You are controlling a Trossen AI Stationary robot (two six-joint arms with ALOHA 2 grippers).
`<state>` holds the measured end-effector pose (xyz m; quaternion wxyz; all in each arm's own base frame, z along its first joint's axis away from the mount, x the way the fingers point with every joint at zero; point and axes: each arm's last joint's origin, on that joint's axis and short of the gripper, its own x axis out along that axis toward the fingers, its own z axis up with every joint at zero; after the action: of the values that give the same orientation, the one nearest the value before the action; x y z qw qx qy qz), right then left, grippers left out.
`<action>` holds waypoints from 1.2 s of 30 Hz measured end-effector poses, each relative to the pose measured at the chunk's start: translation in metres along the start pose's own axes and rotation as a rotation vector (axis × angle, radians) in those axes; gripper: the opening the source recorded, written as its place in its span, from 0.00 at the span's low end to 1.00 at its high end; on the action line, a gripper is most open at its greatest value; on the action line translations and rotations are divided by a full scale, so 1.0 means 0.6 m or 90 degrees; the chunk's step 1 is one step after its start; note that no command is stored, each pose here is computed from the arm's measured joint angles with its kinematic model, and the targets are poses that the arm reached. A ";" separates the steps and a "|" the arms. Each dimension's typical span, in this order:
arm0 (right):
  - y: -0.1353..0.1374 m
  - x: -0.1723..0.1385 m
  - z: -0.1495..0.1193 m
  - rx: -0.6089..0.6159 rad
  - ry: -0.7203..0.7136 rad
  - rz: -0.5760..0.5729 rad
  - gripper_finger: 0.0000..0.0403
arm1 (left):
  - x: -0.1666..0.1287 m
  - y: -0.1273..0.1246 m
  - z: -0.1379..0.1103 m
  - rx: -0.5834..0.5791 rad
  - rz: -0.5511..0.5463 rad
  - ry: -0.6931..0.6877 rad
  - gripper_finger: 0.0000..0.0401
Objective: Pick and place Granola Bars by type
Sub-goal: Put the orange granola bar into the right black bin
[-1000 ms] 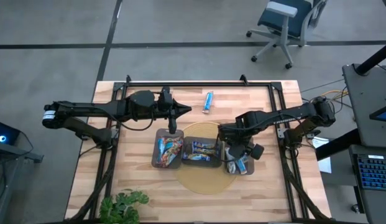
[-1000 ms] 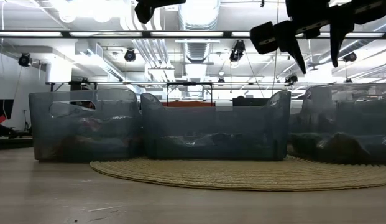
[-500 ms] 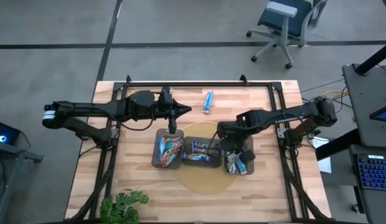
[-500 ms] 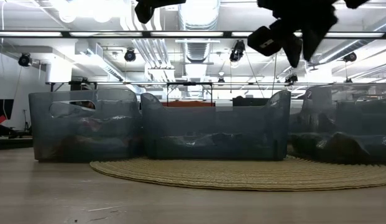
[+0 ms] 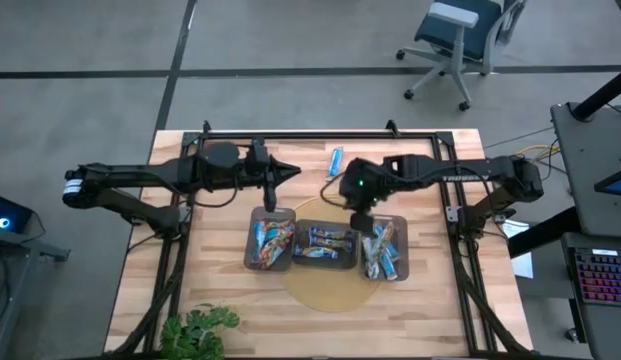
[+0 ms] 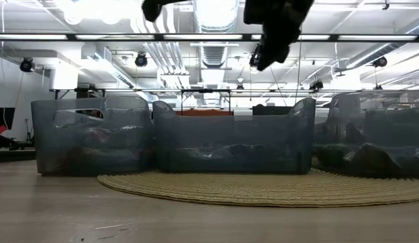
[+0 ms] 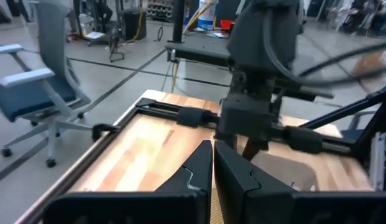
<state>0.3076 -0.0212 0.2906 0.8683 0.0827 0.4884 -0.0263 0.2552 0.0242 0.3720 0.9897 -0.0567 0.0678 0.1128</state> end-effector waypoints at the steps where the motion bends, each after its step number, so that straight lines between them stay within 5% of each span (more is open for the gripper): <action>1: -0.007 -0.001 0.003 0.006 -0.011 -0.004 0.02 | -0.008 0.002 0.002 0.006 0.007 0.004 0.00; 13: -0.069 -0.020 0.027 0.056 -0.117 -0.066 0.02 | -0.070 0.015 0.001 0.021 0.042 0.067 0.00; 19: -0.108 -0.028 0.040 0.173 -0.184 -0.105 0.02 | -0.085 0.025 0.007 0.025 0.085 0.055 0.00; 25: -0.158 -0.039 0.040 0.371 -0.245 -0.194 0.02 | -0.102 0.034 0.007 0.033 0.102 0.066 0.00; 36: -0.225 -0.048 0.026 0.500 -0.252 -0.182 0.08 | -0.142 0.046 0.007 0.032 0.120 0.077 0.00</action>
<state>0.2885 -0.1579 0.3070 0.8356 0.3304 0.2725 -0.3441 0.1668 0.0332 0.3860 0.9698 -0.0319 0.1356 0.2000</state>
